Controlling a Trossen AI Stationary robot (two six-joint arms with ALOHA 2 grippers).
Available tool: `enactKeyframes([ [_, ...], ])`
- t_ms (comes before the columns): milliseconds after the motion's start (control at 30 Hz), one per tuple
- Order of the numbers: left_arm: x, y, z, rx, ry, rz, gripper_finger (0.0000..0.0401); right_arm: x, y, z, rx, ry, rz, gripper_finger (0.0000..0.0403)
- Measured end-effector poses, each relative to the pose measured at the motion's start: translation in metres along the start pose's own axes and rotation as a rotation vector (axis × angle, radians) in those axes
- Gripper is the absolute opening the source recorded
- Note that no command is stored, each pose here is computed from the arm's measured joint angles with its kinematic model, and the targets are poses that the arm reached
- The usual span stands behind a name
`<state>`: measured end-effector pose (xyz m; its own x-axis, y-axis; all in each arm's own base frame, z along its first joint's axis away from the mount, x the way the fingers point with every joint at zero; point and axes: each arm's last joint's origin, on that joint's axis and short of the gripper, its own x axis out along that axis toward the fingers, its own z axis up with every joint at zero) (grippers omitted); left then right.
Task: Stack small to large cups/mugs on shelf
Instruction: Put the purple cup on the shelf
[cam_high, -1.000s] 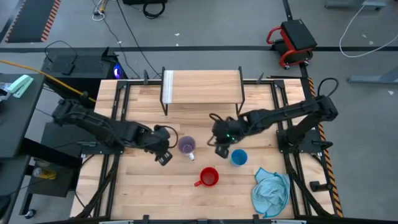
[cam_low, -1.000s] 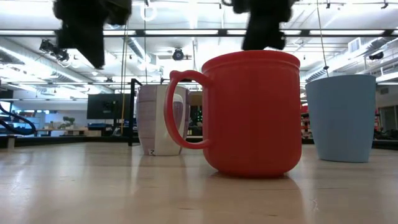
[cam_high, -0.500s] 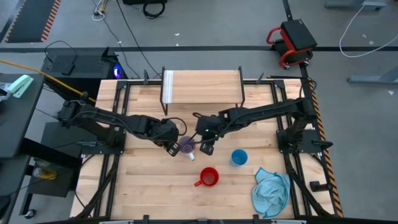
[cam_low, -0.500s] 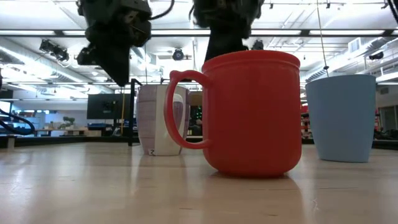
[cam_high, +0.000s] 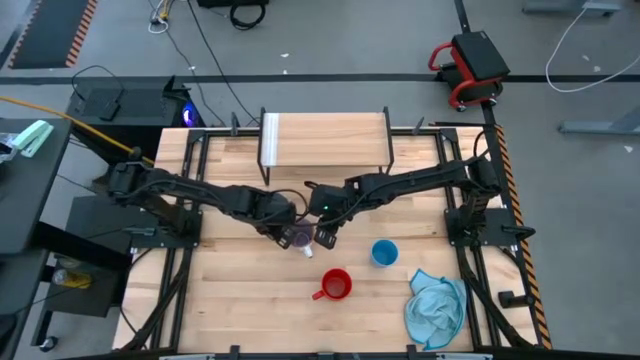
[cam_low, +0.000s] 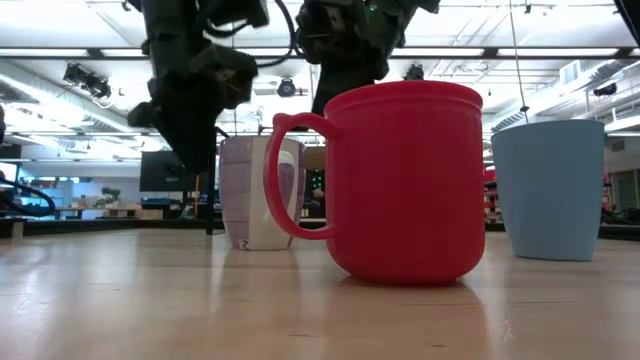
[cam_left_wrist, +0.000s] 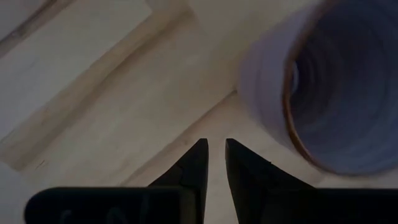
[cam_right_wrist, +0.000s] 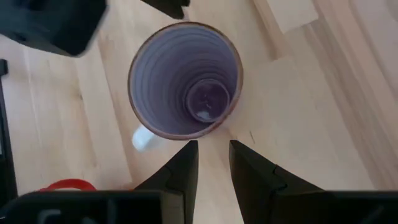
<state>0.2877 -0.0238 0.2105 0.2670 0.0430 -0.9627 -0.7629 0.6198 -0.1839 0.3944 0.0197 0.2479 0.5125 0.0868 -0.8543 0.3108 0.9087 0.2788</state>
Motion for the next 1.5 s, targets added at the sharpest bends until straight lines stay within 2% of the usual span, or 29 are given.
enactKeyframes([
  [100, 0.005, 0.0, 0.004, -0.012, 0.01, -0.008, 0.0063, 0.0, 0.001, 0.001, 0.009, -0.009, 0.005, 0.0098],
  [367, 0.012, -0.009, 0.014, -0.021, -0.017, -0.119, 0.0066, 0.0, -0.001, -0.001, 0.01, 0.009, -0.008, 0.0098],
  [633, 0.023, -0.014, 0.018, -0.021, -0.013, -0.145, 0.0062, -0.001, -0.007, -0.007, 0.02, 0.073, -0.072, 0.0098],
  [800, 0.029, -0.022, 0.022, -0.006, -0.032, -0.21, 0.0066, -0.001, -0.008, -0.009, 0.028, 0.087, -0.089, 0.0098],
  [1500, 0.034, -0.023, 0.027, -0.005, -0.033, -0.238, 0.0073, -0.001, -0.009, -0.012, 0.055, 0.106, -0.103, 0.0099],
])
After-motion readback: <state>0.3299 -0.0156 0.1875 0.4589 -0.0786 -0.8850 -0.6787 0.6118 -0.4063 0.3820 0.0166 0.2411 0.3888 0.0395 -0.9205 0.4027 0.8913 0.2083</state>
